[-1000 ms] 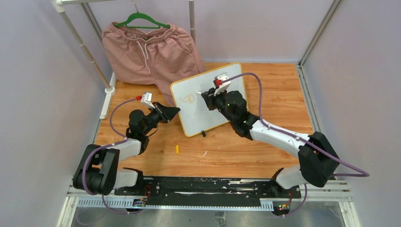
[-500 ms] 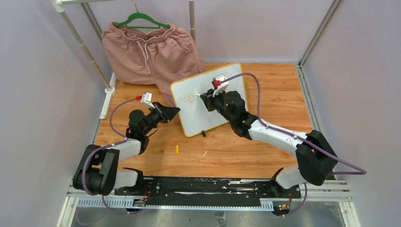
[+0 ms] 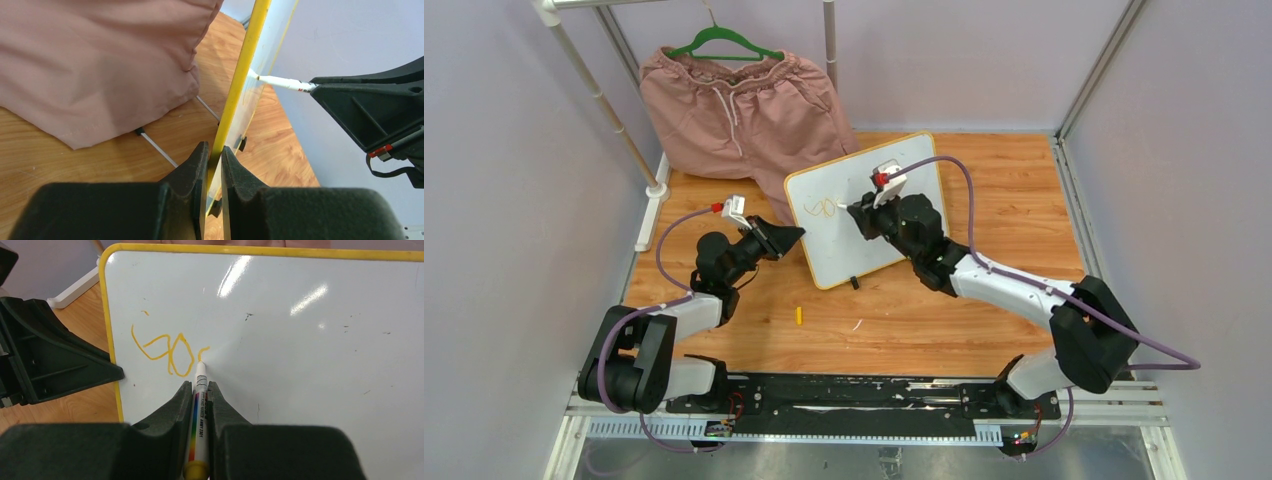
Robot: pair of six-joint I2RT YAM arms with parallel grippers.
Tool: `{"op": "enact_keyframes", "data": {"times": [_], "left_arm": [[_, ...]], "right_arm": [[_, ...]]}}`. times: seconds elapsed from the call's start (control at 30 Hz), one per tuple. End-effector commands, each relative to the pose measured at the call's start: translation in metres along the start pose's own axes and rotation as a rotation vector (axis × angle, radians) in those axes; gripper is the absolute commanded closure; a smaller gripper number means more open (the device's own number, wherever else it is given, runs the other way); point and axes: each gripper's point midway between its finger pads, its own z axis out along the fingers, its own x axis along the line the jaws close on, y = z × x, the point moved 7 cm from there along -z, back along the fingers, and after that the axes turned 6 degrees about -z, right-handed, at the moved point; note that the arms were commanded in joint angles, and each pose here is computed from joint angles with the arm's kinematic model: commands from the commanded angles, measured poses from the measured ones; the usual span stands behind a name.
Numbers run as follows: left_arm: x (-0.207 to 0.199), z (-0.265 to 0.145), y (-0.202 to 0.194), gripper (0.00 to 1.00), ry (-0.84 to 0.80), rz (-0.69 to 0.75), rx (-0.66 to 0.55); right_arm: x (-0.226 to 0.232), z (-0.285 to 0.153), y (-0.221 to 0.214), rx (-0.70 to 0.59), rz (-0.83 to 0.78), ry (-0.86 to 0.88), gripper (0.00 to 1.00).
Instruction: Write a sentence on the whiteboard
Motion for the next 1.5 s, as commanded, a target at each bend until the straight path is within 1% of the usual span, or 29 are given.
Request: {"op": "enact_keyframes", "data": {"times": [0.0, 0.2, 0.53, 0.8, 1.03, 1.27, 1.47], "left_arm": [[-0.007, -0.002, 0.005, 1.00, -0.040, 0.030, -0.028], [-0.007, -0.002, 0.005, 1.00, -0.039, 0.029, -0.027], [-0.007, -0.002, 0.005, 1.00, -0.041, 0.028, -0.027], [-0.008, -0.002, 0.005, 1.00, -0.044, 0.028, -0.028], [-0.008, -0.002, 0.005, 1.00, -0.046, 0.028, -0.029], [-0.009, -0.002, 0.005, 1.00, -0.049, 0.028, -0.031], [-0.008, -0.002, 0.005, 1.00, -0.046, 0.029, -0.031]], "right_arm": [[-0.010, -0.008, -0.010, 0.042, -0.016, -0.045, 1.00], [-0.017, -0.012, -0.010, 0.047, -0.017, -0.080, 1.00], [-0.022, -0.002, 0.006, 0.015, -0.017, -0.102, 1.00], [-0.019, 0.007, 0.016, -0.005, -0.018, -0.085, 1.00], [-0.014, 0.011, 0.015, 0.001, -0.007, -0.047, 1.00], [-0.005, 0.010, 0.014, -0.009, 0.002, -0.006, 1.00], [-0.007, 0.002, 0.018, -0.026, 0.009, -0.030, 1.00]]}}
